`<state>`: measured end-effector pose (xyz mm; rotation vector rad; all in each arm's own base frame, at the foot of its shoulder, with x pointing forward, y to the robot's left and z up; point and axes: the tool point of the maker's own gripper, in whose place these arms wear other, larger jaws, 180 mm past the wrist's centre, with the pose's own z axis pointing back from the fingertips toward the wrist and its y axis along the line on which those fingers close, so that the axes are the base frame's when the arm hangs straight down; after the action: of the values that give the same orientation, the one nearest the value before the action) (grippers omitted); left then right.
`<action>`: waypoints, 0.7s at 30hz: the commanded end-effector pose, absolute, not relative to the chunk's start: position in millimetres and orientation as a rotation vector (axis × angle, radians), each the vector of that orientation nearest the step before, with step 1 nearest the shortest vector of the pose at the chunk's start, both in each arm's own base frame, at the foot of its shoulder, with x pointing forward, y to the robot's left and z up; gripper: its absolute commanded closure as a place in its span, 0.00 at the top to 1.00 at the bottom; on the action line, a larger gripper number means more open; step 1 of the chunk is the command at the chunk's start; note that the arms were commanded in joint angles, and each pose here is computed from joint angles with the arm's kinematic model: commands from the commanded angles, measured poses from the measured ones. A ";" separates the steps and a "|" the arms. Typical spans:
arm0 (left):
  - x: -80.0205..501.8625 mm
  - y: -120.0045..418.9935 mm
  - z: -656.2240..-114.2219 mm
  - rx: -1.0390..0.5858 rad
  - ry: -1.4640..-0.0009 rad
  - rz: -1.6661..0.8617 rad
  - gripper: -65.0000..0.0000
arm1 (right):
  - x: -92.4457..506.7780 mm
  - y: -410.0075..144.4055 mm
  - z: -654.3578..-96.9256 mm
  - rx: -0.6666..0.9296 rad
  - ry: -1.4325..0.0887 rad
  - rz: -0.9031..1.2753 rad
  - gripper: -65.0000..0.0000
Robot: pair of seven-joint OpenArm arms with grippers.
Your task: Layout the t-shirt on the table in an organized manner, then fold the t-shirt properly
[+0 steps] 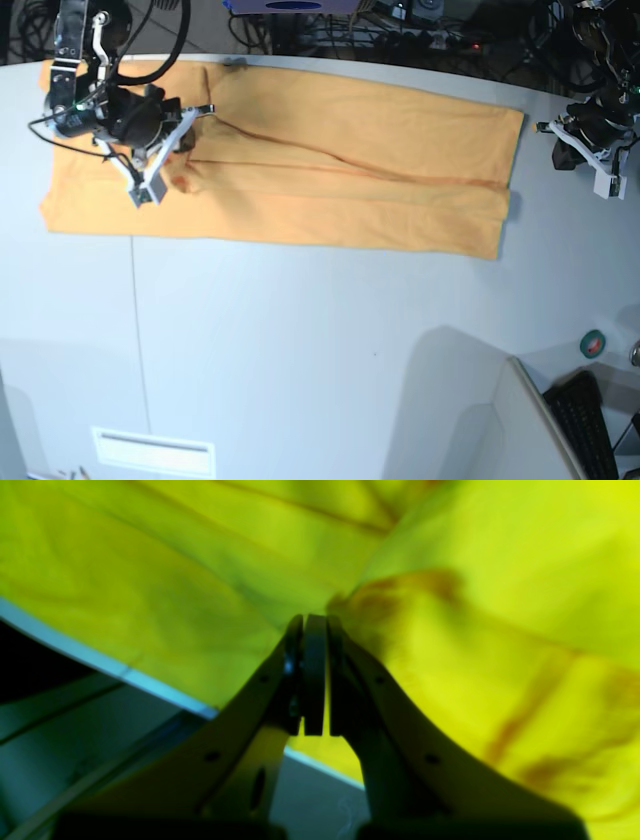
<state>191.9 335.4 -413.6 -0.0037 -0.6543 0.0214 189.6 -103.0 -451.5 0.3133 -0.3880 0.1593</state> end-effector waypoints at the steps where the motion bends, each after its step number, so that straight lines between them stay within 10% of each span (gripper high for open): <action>1: 198.0 341.8 -402.4 0.012 -0.689 0.007 0.00 | 206.4 -108.8 -434.0 0.304 -0.463 0.150 0.00; 11: 197.7 342.3 -401.8 0.015 -0.689 0.006 0.00 | 258.5 -172.0 -437.7 0.193 -0.485 -0.033 0.00; 21: 197.5 342.4 -402.8 0.013 -0.687 0.009 0.00 | 241.5 -120.3 -462.7 0.283 -0.421 0.029 0.00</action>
<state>190.6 336.1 -413.8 -0.0024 -0.6529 0.0246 232.9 -118.1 -470.1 0.2806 -0.3864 0.0259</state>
